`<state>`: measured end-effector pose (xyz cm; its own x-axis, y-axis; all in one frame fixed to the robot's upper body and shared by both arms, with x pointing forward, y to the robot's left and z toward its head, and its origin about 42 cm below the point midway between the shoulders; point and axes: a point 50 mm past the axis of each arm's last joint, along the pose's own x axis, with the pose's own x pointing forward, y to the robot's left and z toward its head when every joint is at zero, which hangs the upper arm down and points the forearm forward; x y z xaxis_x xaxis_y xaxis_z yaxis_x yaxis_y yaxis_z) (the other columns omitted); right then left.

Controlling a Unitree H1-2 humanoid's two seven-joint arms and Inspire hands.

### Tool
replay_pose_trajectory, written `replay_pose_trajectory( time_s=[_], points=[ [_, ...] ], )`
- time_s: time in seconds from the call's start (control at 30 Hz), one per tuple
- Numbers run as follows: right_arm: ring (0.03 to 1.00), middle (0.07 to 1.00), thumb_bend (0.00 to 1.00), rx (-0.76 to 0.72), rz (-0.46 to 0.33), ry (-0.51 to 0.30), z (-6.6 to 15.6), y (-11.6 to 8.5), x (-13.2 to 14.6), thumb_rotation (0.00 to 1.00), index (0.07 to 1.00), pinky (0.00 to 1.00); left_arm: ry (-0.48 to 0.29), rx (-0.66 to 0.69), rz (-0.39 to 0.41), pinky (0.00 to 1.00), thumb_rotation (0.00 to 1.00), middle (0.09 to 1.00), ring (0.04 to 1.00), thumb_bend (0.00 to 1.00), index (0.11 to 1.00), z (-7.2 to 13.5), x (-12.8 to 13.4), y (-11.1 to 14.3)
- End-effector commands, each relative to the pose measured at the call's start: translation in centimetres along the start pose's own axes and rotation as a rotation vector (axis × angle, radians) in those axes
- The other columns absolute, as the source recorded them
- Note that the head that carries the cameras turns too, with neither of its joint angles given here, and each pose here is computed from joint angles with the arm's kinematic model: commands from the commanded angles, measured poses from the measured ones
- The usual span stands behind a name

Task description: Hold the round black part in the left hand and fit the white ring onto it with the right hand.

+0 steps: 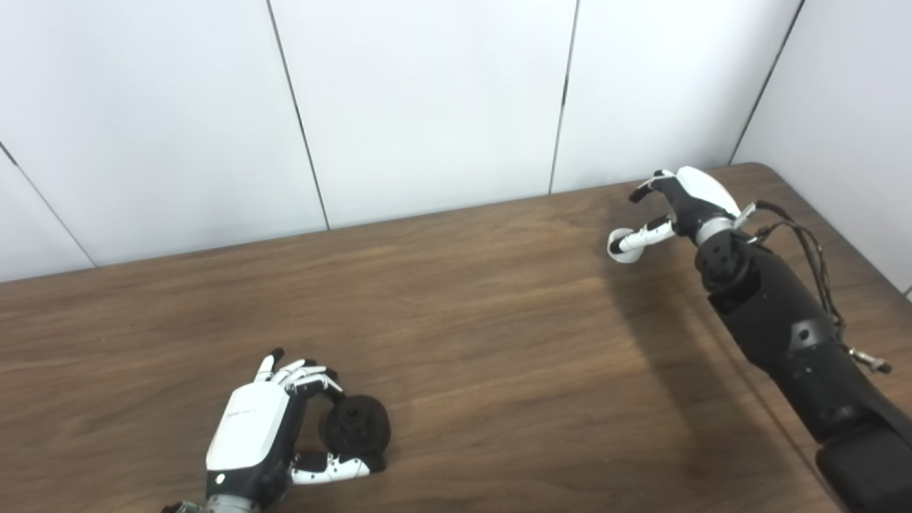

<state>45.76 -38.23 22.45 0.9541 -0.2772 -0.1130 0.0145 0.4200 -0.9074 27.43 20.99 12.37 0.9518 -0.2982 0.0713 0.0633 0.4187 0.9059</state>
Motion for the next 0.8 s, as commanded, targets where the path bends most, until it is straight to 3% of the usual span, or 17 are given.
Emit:
replay_pose_trajectory(
  time_s=[0.0, 0.4, 0.77],
  points=[
    [1.000, 0.952, 0.85, -0.029, -0.069, -0.040, 1.3, -3.3, 0.7, 0.26, 0.701, 0.99, 0.021, 0.033, -0.029, 1.00, 0.05, 0.755, 0.857, 0.52, 0.485, -0.5, -0.5, -0.2],
    [1.000, 0.926, 0.87, -0.054, -0.041, -0.025, 0.8, -2.5, 0.7, 0.20, 0.664, 1.00, 0.023, 0.035, -0.024, 1.00, 0.05, 0.757, 0.860, 0.52, 0.485, -0.6, -0.2, -0.2],
    [1.000, 0.923, 0.85, -0.034, -0.025, -0.013, 0.4, -1.9, 0.5, 0.21, 0.655, 0.95, 0.020, 0.035, -0.019, 1.00, 0.05, 0.749, 0.856, 0.52, 0.485, -0.7, -0.1, 0.0]
  ],
)
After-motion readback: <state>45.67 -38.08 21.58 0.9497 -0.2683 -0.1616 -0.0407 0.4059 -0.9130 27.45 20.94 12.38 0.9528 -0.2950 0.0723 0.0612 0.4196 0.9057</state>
